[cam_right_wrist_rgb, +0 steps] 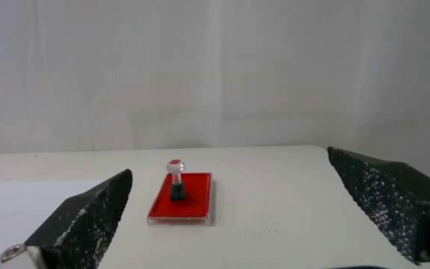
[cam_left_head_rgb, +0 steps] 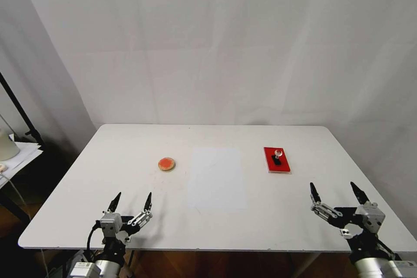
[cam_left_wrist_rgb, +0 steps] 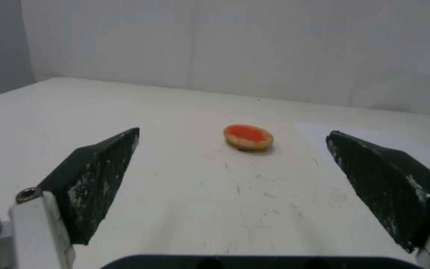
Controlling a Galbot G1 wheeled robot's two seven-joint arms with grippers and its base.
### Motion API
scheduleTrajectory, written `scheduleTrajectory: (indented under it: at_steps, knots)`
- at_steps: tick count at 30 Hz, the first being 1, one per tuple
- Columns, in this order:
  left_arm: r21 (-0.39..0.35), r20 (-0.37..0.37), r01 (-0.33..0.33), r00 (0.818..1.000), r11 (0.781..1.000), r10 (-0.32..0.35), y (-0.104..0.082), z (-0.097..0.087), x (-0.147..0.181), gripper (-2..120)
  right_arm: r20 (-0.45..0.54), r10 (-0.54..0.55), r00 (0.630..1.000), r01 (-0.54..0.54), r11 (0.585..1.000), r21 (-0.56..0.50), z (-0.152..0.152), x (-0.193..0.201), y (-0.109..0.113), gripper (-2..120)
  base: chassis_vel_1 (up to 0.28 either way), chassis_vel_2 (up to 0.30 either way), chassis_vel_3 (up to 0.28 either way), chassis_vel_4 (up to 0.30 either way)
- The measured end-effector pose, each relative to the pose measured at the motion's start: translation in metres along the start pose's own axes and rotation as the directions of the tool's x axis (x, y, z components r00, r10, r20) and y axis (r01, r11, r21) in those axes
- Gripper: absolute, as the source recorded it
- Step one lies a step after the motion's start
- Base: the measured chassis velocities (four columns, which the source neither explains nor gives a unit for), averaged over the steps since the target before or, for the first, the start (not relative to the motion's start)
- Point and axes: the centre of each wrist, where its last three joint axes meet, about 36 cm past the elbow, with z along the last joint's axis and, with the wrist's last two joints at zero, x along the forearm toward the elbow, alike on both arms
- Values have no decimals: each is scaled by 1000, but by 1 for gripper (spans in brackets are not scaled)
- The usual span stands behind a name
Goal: Pick up the stamp from the ink pad and place it onto another ink pad.
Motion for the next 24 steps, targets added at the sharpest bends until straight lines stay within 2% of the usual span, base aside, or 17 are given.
scheduleTrajectory:
  at_steps: [16, 24]
  knots:
    - [0, 0, 0, 1000, 1000, 0, 0, 0, 0, 100, -5, -3, 1000, 3, 1000, 5, 8, 1, 3, 100, 0, 0, 0, 0]
    - [0, 0, 0, 1000, 1000, 0, 0, 0, 0, 100, 34, -33, 999, 32, 999, 21, -9, -36, -8, 100, 0, 0, 0, 0]
